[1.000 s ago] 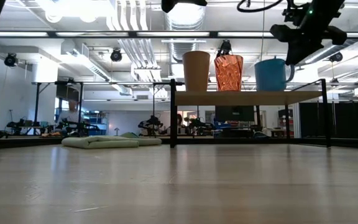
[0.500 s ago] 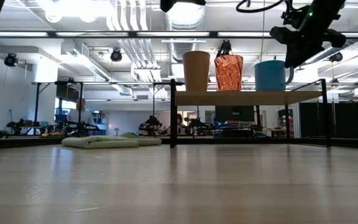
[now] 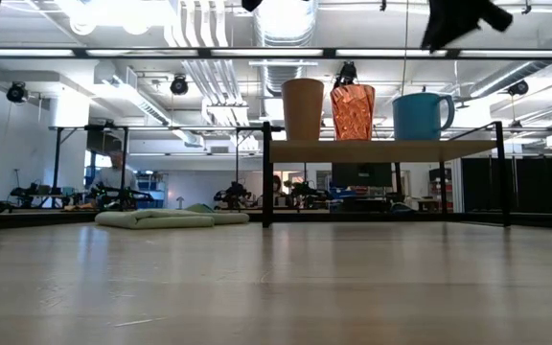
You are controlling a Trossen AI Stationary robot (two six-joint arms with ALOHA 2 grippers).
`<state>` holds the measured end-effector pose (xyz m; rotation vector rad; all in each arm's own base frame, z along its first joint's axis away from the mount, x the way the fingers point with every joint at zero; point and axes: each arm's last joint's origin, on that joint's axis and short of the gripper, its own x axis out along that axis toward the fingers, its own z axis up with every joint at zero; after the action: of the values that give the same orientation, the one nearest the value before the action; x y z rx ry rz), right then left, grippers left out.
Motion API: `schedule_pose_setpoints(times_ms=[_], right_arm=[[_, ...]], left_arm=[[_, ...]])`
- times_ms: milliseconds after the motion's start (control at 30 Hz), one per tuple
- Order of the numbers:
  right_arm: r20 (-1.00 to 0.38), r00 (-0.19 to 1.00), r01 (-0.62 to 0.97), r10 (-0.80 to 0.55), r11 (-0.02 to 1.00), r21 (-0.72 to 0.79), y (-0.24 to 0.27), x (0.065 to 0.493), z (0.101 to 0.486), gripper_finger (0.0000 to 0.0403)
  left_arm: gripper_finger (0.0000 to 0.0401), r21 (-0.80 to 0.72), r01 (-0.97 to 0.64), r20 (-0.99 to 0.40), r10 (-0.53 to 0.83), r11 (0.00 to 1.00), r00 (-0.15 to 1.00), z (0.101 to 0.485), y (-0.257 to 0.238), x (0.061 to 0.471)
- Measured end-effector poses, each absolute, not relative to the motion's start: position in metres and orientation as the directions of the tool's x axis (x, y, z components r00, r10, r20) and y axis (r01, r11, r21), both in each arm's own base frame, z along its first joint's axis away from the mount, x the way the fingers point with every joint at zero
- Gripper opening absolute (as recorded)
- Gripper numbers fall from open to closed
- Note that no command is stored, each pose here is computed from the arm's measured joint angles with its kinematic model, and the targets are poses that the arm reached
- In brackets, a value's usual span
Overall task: Stack small to large cups/mugs on shelf
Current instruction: Return to Home Position
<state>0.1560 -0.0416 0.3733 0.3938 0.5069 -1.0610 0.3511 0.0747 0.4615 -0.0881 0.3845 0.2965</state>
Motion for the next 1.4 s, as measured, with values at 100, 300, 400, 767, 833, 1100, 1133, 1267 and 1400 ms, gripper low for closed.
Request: schedule_pose_setpoints(times_ms=[100,300,400,767,833,1100,1133,1267,1400], right_arm=[[-0.563,0.534,0.811,-0.631,0.569,0.132,-0.037,0.150,0.405,0.0080],[-0.522,0.741,0.567,-0.423,0.810,0.148,-0.026,0.137,0.445,0.0065],[-0.504,0.779,0.480,-0.373,0.872,0.096,-0.020,0.132,0.451,0.0059],[-0.541,0.793,0.363,-0.279,0.930,0.053,-0.005,0.112,0.442,0.0060],[-0.491,0.829,0.339,-0.268,0.939,0.059,-0.004,0.110,0.440,0.0061],[0.040,0.998,0.055,-0.056,0.998,0.015,0.005,0.130,0.418,0.0061],[0.091,0.995,0.039,-0.039,0.999,0.006,0.005,0.134,0.411,0.0061],[0.127,0.991,0.054,-0.052,0.998,-0.015,0.004,0.146,0.380,0.0061],[0.066,0.990,0.128,-0.126,0.992,-0.024,-0.003,0.146,0.355,0.0061]], left_arm=[[0.0102,-0.026,-0.301,-0.404,0.266,0.953,0.875,0.467,0.072,0.339],[0.0102,-0.021,-0.303,-0.463,0.259,0.953,0.848,0.484,0.062,0.293],[0.0102,-0.021,-0.308,-0.478,0.261,0.951,0.839,0.493,0.057,0.266],[0.0102,-0.073,-0.322,-0.454,0.256,0.944,0.853,0.512,0.035,0.165],[0.0102,-0.101,-0.326,-0.414,0.258,0.940,0.873,0.511,0.032,0.148],[0.0102,-0.149,-0.198,-0.091,0.186,0.969,0.978,0.469,0.023,0.127],[0.0102,-0.151,-0.165,-0.038,0.161,0.975,0.986,0.459,0.023,0.128],[0.0102,-0.142,-0.079,0.105,0.095,0.987,0.990,0.417,0.022,0.132],[0.0102,-0.160,-0.070,0.180,0.099,0.985,0.979,0.377,0.021,0.129]])
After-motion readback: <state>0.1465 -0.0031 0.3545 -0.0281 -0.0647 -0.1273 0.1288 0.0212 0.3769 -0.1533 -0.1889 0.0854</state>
